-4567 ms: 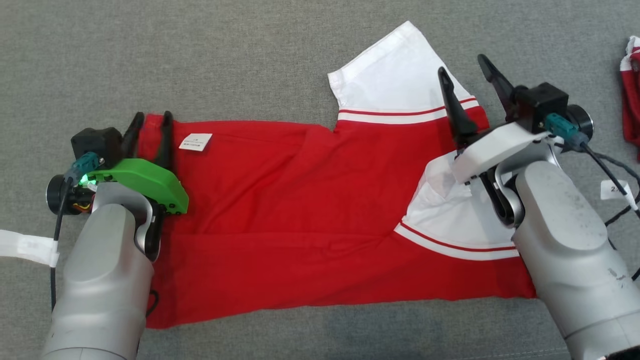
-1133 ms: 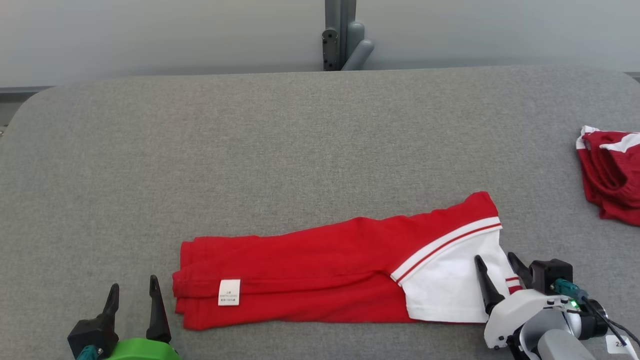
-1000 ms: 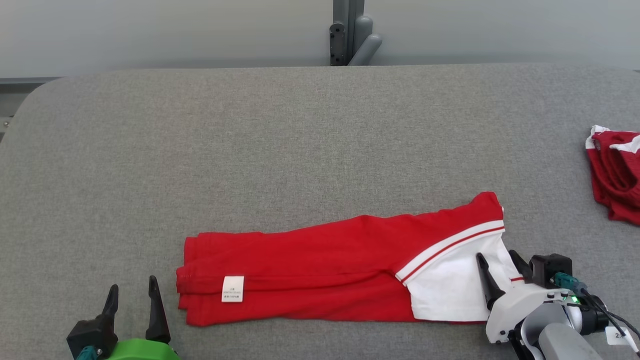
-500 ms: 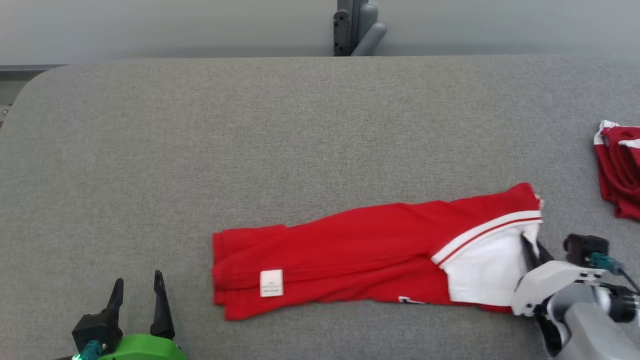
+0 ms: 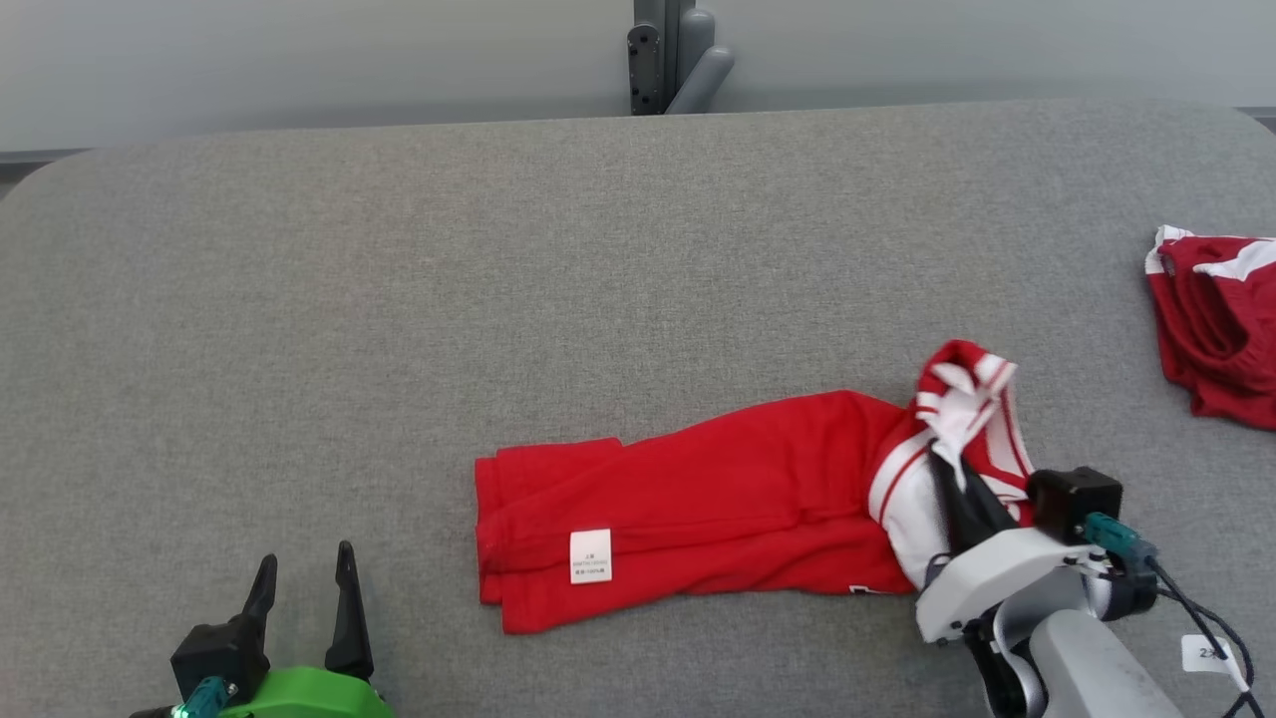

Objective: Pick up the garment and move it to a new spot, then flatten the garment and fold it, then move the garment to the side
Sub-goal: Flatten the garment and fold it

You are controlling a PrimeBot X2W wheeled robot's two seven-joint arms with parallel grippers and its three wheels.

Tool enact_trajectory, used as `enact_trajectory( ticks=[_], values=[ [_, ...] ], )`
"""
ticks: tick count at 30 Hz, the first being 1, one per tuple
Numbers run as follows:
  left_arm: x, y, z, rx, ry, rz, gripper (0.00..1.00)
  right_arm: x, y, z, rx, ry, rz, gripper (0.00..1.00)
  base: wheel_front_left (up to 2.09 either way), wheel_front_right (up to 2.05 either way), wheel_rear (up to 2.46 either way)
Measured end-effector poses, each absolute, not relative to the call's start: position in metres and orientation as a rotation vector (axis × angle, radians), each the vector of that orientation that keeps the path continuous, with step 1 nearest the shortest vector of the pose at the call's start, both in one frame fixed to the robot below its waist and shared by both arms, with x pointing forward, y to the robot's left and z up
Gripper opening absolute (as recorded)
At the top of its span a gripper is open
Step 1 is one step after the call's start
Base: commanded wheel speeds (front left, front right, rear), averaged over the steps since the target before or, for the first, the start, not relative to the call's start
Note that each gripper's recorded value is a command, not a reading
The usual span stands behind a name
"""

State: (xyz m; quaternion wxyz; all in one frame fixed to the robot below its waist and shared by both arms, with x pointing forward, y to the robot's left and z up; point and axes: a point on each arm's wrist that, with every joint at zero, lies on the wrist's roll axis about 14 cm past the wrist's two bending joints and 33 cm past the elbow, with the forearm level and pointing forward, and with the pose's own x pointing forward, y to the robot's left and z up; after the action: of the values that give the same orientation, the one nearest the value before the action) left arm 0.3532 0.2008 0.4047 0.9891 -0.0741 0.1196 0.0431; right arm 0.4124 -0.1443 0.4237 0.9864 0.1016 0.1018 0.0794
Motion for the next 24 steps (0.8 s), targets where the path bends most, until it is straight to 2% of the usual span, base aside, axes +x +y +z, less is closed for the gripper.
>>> enact_trajectory(
  ticks=[5, 15, 23, 24],
  values=[
    [0.355, 0.19, 0.408, -0.156, 0.233, 0.055, 1.0, 0.404, -0.095, 0.444, 0.262, 0.196, 0.332, 0.0, 0.0, 0.0, 0.0],
    [0.348, 0.185, 0.41, -0.165, 0.232, 0.041, 1.0, 0.377, 0.03, 0.451, 0.294, 0.285, 0.701, 0.0, 0.0, 0.0, 0.0],
    [0.331, 0.204, 0.406, -0.178, 0.245, 0.113, 1.0, 0.371, 0.088, 0.45, 0.248, 0.297, 0.88, 0.0, 0.0, 0.0, 0.0],
    [0.329, 0.207, 0.406, -0.178, 0.246, 0.125, 1.0, 0.371, 0.092, 0.451, 0.251, 0.291, 0.891, 0.48, 0.0, 0.0, 0.0]
  ],
)
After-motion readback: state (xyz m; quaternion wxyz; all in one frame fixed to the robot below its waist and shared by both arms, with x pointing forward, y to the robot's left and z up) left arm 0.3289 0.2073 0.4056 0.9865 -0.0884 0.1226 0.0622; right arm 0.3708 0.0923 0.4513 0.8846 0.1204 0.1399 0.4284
